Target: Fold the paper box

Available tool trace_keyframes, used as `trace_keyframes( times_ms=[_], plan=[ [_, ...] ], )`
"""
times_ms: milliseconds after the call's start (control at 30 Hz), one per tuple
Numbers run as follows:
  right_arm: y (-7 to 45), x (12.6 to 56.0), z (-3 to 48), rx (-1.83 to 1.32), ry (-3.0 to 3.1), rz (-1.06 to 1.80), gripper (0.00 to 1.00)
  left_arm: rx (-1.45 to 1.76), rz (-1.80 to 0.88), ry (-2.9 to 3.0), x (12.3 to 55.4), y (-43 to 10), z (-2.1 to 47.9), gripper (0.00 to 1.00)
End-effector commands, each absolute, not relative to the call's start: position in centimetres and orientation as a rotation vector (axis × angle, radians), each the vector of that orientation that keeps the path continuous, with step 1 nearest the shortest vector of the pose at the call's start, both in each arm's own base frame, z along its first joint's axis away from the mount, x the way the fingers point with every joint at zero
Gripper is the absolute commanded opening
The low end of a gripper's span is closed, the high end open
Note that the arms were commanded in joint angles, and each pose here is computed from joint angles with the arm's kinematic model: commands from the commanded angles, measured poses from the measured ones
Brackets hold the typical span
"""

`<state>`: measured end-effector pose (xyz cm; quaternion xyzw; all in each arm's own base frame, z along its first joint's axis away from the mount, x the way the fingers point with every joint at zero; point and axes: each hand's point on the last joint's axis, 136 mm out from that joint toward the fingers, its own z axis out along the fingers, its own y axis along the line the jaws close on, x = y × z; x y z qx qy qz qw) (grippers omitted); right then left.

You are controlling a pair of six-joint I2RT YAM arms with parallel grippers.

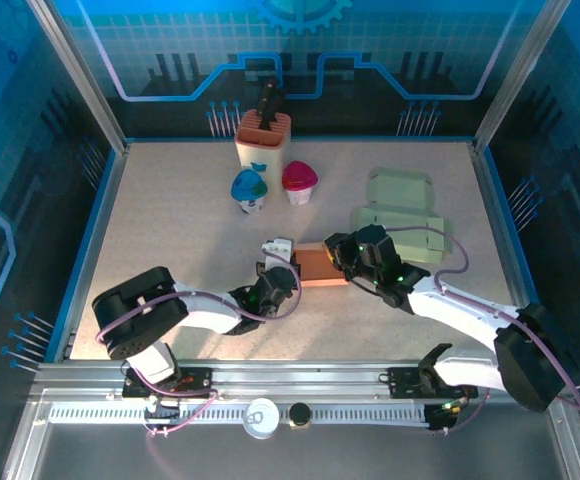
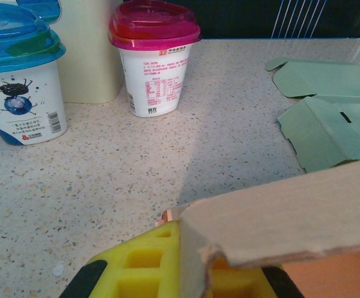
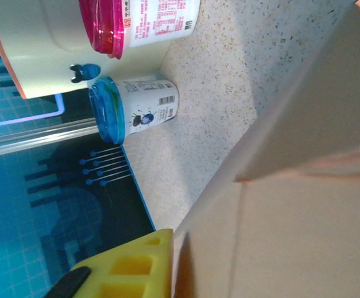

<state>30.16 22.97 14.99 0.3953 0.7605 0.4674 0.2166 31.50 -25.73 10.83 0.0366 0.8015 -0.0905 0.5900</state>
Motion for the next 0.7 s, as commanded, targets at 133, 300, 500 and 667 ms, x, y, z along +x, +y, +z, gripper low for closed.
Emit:
trace_keyframes(
  times_ms=[133, 300, 500, 667],
  plan=[
    [22.4, 29.2, 13.6, 1.118, 2.127, 1.299, 0.09, 0.062, -0.271, 1.9, 30.2, -25.7, 10.1, 0.21],
    [22.4, 28.9, 12.8, 1.134, 2.125, 1.32, 0.06, 0.07, -0.352, 1.933, 28.7, -25.7, 11.1, 0.38],
    [22.1, 28.7, 12.1, 1.144, 2.135, 1.306, 0.06, 0.069, -0.439, 2.001, 26.5, -25.4, 12.8, 0.51],
    [22.0, 28.4, 11.3, 1.152, 2.149, 1.3, 0.06, -0.009, -0.538, 2.046, 24.9, -24.3, 14.7, 0.57]
  ],
)
